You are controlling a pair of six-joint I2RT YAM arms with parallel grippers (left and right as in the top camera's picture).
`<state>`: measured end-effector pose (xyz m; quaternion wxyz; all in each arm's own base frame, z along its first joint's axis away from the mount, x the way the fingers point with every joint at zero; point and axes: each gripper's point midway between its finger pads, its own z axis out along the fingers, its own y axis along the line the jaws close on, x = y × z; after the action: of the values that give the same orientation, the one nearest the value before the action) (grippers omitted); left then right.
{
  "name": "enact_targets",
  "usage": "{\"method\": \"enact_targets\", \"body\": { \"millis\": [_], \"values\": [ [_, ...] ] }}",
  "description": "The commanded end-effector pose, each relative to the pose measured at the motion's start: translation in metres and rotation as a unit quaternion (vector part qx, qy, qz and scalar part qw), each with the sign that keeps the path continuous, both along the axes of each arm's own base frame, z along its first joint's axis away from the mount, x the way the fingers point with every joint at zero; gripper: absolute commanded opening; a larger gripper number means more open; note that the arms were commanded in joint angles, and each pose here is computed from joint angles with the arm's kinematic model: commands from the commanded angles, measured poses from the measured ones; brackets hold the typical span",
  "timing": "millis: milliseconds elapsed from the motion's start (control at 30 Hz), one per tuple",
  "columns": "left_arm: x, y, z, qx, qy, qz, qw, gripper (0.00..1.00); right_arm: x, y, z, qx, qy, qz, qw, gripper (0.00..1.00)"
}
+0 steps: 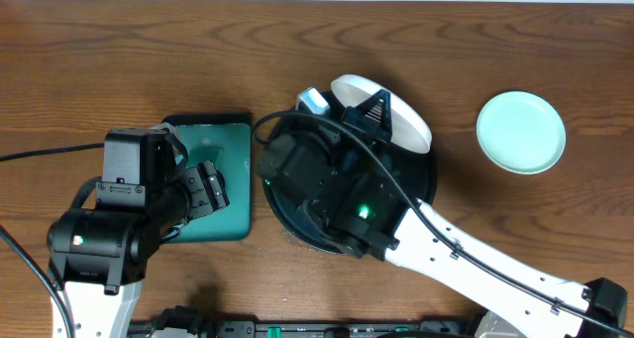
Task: Clean dirty plates on tray and stack at the side
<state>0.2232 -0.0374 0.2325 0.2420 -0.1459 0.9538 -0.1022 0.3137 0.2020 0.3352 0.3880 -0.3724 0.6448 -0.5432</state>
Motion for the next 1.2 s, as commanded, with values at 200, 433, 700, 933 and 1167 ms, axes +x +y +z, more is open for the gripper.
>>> {"method": "enact_targets", "body": {
  "millis": [200,433,700,933,1167],
  "values": [
    [0.0,-0.001,0.002,-0.003,-0.002,0.002,1.0,0.82,-0.005,-0.007,0.02,-0.015,-0.019,-0.015,1.0,0.01],
    [0.0,-0.001,0.002,-0.003,-0.002,0.002,1.0,0.82,-0.005,-0.007,0.02,-0.014,-0.02,-0.015,1.0,0.01],
    [0.0,-0.001,0.002,-0.003,-0.002,0.002,1.0,0.82,-0.005,-0.006,0.019,-0.009,-0.018,-0.012,1.0,0.01],
    [0.0,-0.001,0.002,-0.003,-0.002,0.002,1.0,0.82,-0.005,-0.001,0.017,-0.001,-0.015,-0.002,1.0,0.01],
    [0.0,-0.001,0.002,-0.003,-0.002,0.002,1.0,0.82,-0.005,0.004,0.013,0.009,-0.007,0.012,1.0,0.01]
  ]
}}
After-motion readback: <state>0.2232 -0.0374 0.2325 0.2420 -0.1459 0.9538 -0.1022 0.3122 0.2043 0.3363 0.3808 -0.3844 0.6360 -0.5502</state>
